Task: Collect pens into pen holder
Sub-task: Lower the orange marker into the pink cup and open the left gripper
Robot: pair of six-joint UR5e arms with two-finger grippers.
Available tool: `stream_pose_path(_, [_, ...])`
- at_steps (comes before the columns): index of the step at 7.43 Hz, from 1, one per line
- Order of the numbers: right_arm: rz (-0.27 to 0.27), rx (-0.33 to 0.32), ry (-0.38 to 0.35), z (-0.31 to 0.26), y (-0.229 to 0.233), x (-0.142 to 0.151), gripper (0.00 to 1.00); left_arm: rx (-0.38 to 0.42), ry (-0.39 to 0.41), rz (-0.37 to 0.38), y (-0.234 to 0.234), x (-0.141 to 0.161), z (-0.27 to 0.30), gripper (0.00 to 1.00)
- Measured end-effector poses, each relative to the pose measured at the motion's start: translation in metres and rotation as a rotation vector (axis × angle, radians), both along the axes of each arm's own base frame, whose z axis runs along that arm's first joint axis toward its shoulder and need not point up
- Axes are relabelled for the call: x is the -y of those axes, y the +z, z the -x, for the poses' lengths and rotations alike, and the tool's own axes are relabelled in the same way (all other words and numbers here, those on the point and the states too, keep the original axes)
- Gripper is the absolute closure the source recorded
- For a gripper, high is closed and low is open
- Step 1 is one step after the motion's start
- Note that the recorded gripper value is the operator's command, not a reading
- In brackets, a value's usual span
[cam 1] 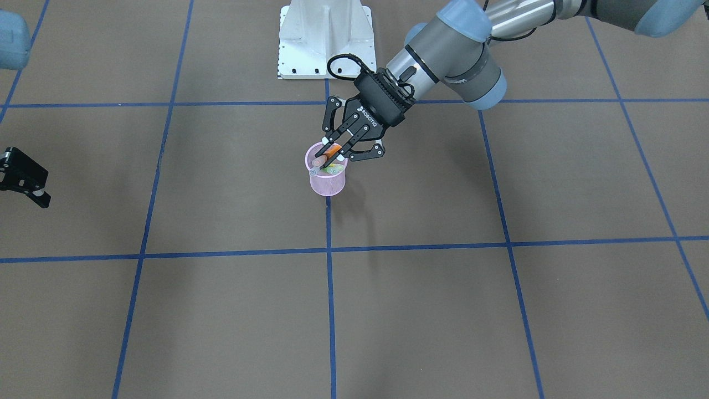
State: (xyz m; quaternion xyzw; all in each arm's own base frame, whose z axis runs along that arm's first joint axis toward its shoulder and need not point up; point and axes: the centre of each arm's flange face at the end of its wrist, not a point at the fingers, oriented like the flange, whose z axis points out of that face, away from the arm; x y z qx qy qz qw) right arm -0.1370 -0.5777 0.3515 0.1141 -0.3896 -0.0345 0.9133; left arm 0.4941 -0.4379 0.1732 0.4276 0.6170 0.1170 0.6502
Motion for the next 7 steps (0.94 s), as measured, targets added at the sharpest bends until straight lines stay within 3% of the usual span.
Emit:
stream_pose_path(1, [-0.001,-0.001,0.001,-0.002,0.001,0.000,0.00,-0.025,-0.016,-0.008,0.010,-0.009,-0.015,1.00])
stream_pose_path(2, [-0.002,-0.002,0.000,-0.003,0.001,0.000,0.00,-0.034,-0.023,-0.010,0.016,-0.012,-0.021,0.88])
stream_pose_path(3, [-0.002,-0.002,0.001,-0.003,0.001,0.001,0.00,-0.037,-0.025,-0.010,0.021,-0.014,-0.024,0.32])
stream_pose_path(4, [-0.003,-0.002,0.001,-0.003,0.001,0.001,0.00,-0.037,-0.025,-0.009,0.022,-0.015,-0.025,0.00])
stream_pose_path(7, [-0.002,-0.002,0.002,-0.004,0.001,0.001,0.00,-0.060,-0.010,0.039,0.022,-0.020,-0.028,0.00])
